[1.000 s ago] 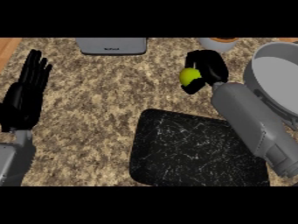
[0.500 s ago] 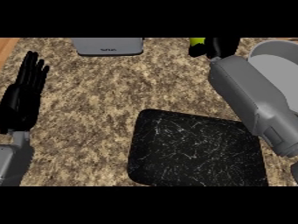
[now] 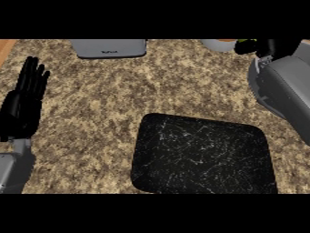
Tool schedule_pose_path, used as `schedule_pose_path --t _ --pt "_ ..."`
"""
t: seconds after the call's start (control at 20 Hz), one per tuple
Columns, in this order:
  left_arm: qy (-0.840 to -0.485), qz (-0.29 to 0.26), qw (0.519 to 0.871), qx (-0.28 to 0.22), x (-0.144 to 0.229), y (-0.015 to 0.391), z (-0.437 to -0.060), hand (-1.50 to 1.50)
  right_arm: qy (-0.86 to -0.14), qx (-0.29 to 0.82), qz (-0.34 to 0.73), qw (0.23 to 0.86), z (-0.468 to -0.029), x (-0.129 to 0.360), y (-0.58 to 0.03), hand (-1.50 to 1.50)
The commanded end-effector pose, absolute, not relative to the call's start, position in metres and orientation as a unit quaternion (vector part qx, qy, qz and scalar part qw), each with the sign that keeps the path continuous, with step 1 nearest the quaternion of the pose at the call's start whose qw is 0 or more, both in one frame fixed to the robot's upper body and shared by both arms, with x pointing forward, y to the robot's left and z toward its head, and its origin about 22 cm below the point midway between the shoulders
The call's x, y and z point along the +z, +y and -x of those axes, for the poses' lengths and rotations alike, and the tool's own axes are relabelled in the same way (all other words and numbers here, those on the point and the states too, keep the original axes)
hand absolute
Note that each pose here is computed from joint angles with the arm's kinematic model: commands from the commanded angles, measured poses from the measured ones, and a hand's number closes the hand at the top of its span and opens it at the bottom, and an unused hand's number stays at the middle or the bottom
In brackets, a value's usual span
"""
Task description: Pick the pear from the tray and place it in the pot
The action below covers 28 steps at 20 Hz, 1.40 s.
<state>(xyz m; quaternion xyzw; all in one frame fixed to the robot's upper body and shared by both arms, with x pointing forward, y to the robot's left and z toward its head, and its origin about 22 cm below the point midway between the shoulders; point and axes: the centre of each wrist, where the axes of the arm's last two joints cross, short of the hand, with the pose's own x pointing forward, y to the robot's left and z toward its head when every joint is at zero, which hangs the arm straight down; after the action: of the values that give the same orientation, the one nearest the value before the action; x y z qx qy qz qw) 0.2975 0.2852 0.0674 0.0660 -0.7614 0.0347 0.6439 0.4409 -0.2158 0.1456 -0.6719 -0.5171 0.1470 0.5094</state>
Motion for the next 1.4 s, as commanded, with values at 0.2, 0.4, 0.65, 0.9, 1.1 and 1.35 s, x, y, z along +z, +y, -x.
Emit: schedule_pose_path --t 0.2,0.4,0.65,0.9,1.1,1.35 --pt "-0.765 -0.055 0.642 0.024 0.082 0.268 -0.309 0.00 -0.482 0.117 0.692 0.524 -0.394 0.130 -0.320 1.50" --pt "-0.762 -0.053 0.645 0.029 0.090 0.272 -0.307 0.00 -0.488 0.111 0.691 0.522 -0.368 0.137 -0.371 1.50" --pt "-0.771 -0.045 0.635 0.029 0.086 0.281 -0.300 0.00 -0.484 0.105 0.687 0.531 -0.352 0.114 -0.423 1.50" --pt "-0.770 -0.035 0.636 0.015 0.077 0.253 -0.299 0.00 -0.472 0.118 0.679 0.550 -0.371 0.106 -0.439 1.50" --pt "-0.775 -0.031 0.631 0.016 0.085 0.255 -0.316 0.00 -0.447 0.132 0.671 0.577 -0.353 0.084 -0.468 1.50" --pt "-0.771 -0.033 0.636 0.014 0.076 0.259 -0.303 0.00 -0.458 0.071 0.573 0.676 -0.353 0.063 -0.460 -1.50"
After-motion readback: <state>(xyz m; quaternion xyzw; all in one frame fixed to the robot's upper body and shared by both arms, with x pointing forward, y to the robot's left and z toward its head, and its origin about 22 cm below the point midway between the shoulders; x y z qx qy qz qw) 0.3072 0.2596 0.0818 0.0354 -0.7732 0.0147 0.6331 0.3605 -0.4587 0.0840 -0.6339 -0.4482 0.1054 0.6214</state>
